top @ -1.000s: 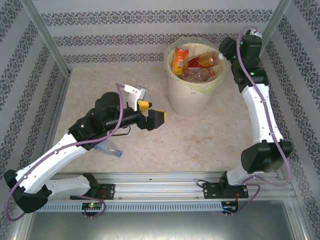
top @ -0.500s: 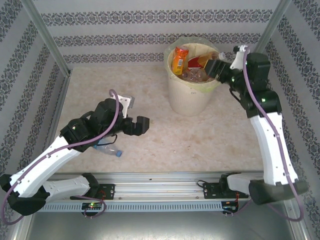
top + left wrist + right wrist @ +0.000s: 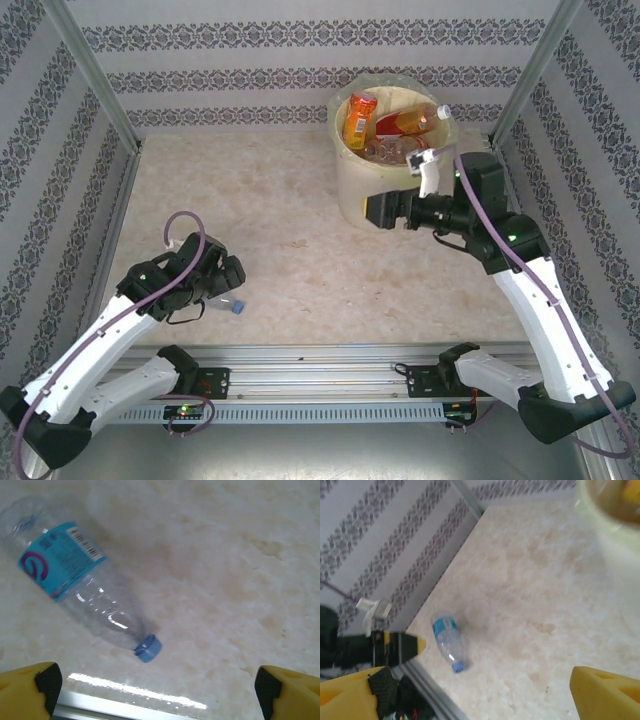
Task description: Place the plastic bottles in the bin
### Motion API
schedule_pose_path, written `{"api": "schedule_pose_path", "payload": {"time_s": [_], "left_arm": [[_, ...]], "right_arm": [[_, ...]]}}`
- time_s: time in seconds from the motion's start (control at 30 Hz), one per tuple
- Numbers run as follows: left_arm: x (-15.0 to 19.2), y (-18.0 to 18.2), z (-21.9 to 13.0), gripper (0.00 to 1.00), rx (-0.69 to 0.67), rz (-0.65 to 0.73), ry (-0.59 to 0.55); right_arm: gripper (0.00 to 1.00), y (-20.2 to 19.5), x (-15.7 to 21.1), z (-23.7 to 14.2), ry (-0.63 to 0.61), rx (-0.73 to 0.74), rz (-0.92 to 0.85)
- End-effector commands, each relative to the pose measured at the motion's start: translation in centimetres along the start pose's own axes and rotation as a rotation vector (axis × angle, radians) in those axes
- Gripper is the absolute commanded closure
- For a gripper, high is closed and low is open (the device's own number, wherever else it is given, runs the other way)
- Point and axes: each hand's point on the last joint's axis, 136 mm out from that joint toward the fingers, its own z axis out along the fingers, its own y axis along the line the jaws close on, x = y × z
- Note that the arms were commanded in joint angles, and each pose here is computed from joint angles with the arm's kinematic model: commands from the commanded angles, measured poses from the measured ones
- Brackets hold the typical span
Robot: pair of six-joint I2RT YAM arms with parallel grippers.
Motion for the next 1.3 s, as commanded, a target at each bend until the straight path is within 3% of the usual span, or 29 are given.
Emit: {"api": "schedule_pose_path", "payload": {"time_s": [0.0,0.5,0.93,1.27], "left_arm": [[0.6,-0.1,1.8,0.0,0.036,-0.096,0.07],[0.9,3.2,7.6,0.0,-0.014,-0.272,0.189],[0.6,3.8,11.2,0.0,-0.027,-0.28,0.221],[1.7,4.5,12.7,0.07,-0.049,-0.263,0.25]], "right_arm": [[0.05,1.5,1.9,0.7,0.053,-0.069,-0.001],[0.02,1.8,2.9,2.5,0.108,-0.056,-0.009],[0.02,1.5,3.4,3.3,0.137,-0.042,-0.004],[0.02,1.0,4.0,3.5,0.142,-0.028,0.007]]}}
